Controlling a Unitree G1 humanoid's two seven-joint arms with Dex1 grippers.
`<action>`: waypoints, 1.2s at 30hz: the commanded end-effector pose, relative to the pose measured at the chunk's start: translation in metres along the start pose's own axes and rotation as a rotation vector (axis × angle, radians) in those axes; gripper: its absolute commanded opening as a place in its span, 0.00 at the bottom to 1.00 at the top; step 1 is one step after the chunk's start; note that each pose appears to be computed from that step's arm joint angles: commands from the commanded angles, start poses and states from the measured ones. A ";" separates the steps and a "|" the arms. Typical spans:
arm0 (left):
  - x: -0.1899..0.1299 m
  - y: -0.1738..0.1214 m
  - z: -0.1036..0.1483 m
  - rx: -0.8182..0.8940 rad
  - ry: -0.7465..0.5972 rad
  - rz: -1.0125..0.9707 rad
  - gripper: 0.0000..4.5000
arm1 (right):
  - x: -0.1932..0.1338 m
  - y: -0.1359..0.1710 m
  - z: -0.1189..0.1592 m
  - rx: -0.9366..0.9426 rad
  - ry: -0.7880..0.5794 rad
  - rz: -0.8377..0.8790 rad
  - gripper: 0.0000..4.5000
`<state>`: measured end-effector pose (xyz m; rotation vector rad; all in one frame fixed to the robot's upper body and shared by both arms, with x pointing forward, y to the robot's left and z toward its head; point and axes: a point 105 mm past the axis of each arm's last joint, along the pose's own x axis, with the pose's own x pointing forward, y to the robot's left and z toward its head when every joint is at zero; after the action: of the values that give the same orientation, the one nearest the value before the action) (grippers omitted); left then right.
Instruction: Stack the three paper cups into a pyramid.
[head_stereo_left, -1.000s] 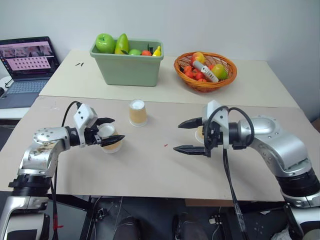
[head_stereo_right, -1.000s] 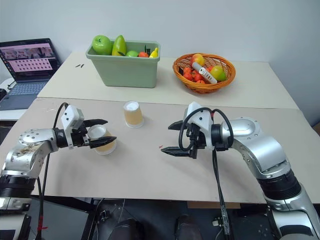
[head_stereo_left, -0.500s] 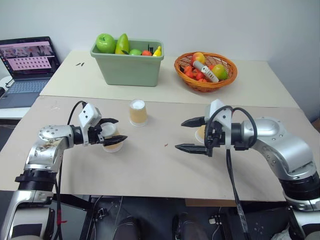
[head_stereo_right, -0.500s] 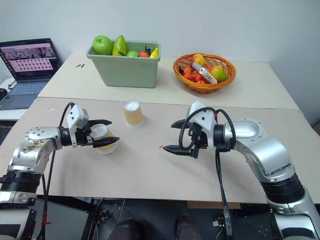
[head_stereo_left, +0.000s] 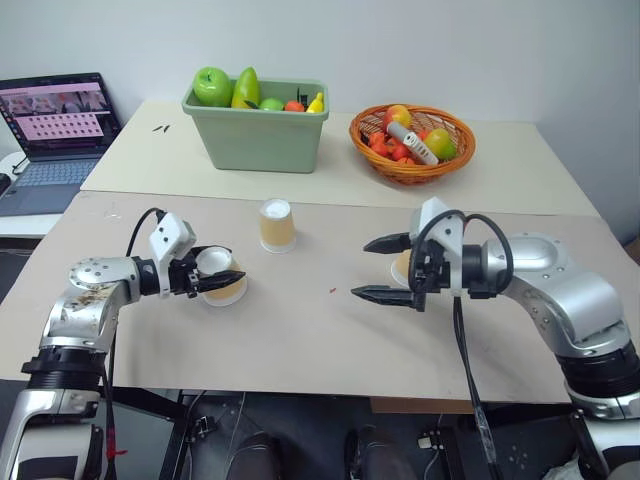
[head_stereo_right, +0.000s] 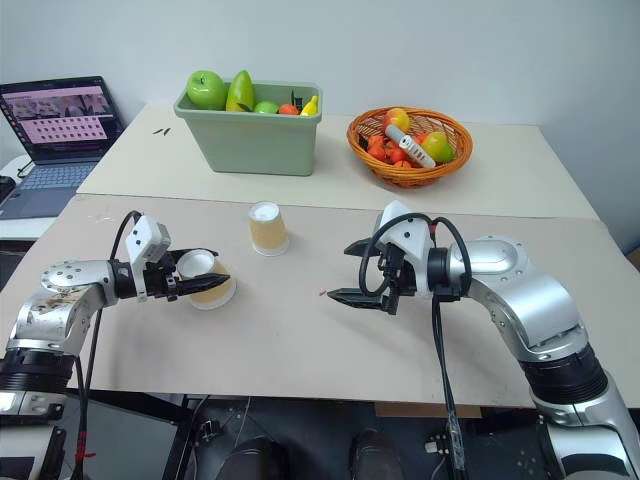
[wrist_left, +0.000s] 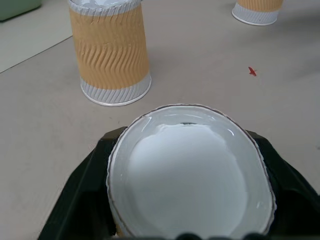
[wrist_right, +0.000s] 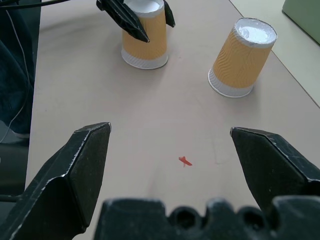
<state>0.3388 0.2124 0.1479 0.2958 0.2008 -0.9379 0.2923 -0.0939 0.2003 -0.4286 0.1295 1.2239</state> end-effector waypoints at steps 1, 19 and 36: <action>-0.007 0.004 0.013 0.041 -0.024 0.024 0.58 | -0.003 -0.003 0.016 -0.066 -0.034 -0.016 1.00; 0.120 -0.081 0.064 0.189 -0.142 -0.395 0.58 | -0.011 -0.018 0.013 -0.083 -0.004 -0.124 1.00; 0.135 -0.083 0.073 0.238 -0.188 -0.394 0.99 | -0.018 -0.018 0.012 -0.066 -0.003 -0.166 1.00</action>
<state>0.3501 0.0390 0.1385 0.3852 0.0576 -1.3966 0.3034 -0.1090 0.2093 -0.4741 0.0985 1.0770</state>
